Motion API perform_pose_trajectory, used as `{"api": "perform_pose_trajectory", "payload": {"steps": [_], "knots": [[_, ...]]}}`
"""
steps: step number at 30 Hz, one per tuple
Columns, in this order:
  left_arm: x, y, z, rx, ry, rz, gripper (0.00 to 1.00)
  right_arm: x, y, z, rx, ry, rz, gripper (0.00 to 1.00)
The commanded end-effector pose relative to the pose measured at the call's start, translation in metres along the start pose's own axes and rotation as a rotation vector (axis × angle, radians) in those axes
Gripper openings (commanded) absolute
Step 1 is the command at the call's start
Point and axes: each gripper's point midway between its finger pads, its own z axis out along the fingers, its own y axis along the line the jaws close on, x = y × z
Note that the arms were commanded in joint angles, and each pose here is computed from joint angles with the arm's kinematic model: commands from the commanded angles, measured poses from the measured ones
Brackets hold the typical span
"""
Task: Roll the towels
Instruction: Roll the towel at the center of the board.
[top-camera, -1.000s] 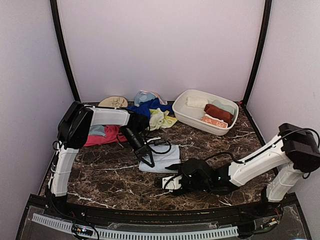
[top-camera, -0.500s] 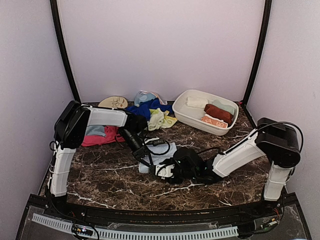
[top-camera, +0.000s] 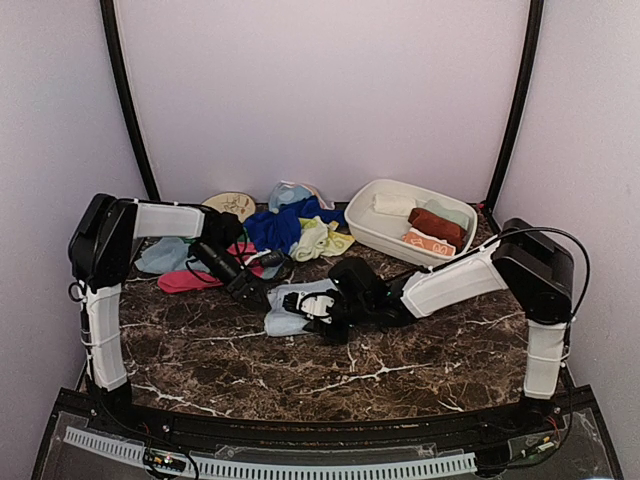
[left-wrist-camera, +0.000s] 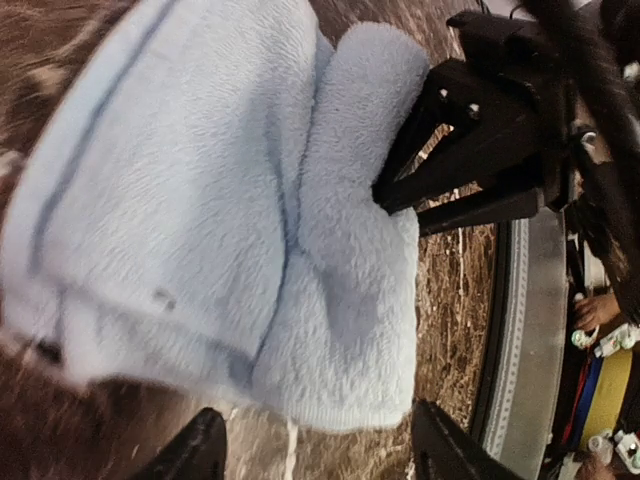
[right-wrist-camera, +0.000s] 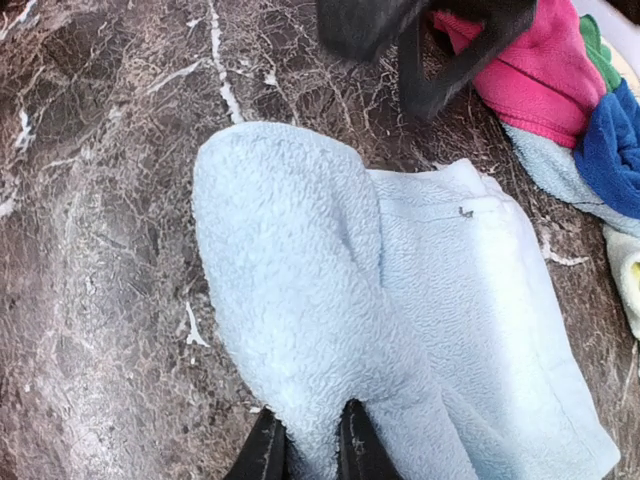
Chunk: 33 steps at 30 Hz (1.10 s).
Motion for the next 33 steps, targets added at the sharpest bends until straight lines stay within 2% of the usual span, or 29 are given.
{"api": "perform_pose_trajectory", "payload": {"steps": [1,9,14,17,22,30,33], "knots": [[-0.005,-0.016,-0.047,-0.088,-0.114,0.136,0.73,0.071,0.048,0.006,-0.279,0.266,0.254,0.14],[0.015,-0.038,-0.054,-0.174,-0.102,0.299,0.64,0.051,0.051,0.011,-0.487,0.283,0.628,0.06],[0.035,-0.045,-0.022,-0.241,0.043,0.417,0.60,0.040,0.065,0.008,-0.599,0.306,0.862,0.03],[0.028,-0.056,-0.003,-0.293,0.076,0.534,0.61,0.043,0.081,0.002,-0.657,0.375,0.986,0.02],[0.016,-0.066,0.022,-0.355,0.144,0.691,0.61,0.039,0.088,-0.009,-0.695,0.409,1.131,0.01],[0.017,-0.069,0.053,-0.364,0.192,0.759,0.59,0.040,0.086,-0.003,-0.685,0.460,1.232,0.00],[0.014,-0.065,0.053,-0.445,0.217,0.793,0.57,0.047,0.087,0.000,-0.668,0.483,1.245,0.00]]}}
